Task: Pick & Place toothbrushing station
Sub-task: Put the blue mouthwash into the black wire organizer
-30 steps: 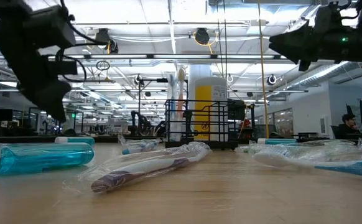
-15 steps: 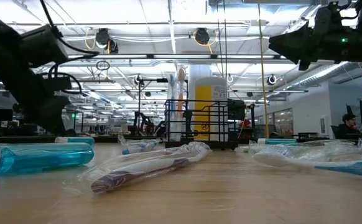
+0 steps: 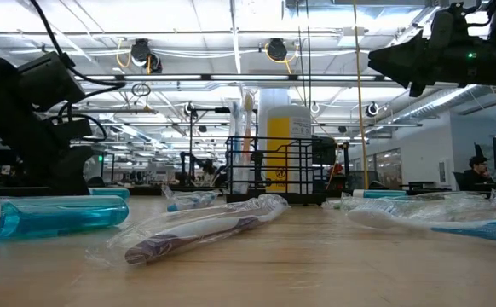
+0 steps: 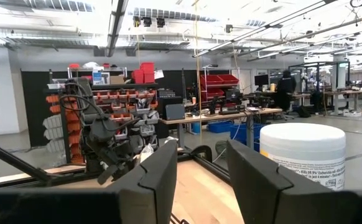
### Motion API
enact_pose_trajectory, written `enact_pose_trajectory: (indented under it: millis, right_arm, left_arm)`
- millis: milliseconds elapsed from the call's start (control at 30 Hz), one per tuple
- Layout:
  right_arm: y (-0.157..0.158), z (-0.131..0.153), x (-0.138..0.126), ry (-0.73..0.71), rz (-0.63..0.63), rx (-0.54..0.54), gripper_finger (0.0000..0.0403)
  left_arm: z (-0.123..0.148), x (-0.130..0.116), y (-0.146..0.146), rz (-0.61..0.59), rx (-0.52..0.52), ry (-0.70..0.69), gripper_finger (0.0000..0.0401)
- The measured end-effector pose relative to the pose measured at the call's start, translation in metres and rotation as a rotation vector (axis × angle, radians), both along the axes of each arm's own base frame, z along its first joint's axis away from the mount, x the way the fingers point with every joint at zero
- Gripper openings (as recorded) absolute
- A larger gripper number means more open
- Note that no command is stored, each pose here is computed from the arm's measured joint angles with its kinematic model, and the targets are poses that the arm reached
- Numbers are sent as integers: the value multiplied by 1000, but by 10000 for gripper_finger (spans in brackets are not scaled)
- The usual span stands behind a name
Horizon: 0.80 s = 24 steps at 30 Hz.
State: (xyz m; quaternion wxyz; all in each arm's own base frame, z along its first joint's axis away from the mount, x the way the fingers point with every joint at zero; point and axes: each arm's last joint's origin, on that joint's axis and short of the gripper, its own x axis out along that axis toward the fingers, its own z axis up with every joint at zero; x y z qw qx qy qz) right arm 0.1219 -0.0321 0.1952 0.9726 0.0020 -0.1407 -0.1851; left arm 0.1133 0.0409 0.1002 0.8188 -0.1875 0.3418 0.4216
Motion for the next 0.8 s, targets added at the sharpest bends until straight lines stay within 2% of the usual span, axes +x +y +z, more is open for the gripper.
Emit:
enact_pose_trajectory:
  millis: [167, 300, 467, 633, 800]
  right_arm:
    - [0, 0, 0, 0, 0, -1, 130]
    - [0, 0, 0, 0, 0, 0, 130]
    - [0, 0, 0, 0, 1, -1, 130]
    - [2, 1, 1, 9, 59, -60, 130]
    - [3, 0, 4, 36, 98, -72, 130]
  left_arm:
    - [0, 1, 0, -12, -7, -13, 88]
    - [1, 2, 0, -21, -3, -29, 89]
    - [5, 9, -2, -78, -23, -109, 111]
    - [13, 18, -4, -111, -23, -232, 87]
    - [25, 28, -7, -183, -33, -398, 86]
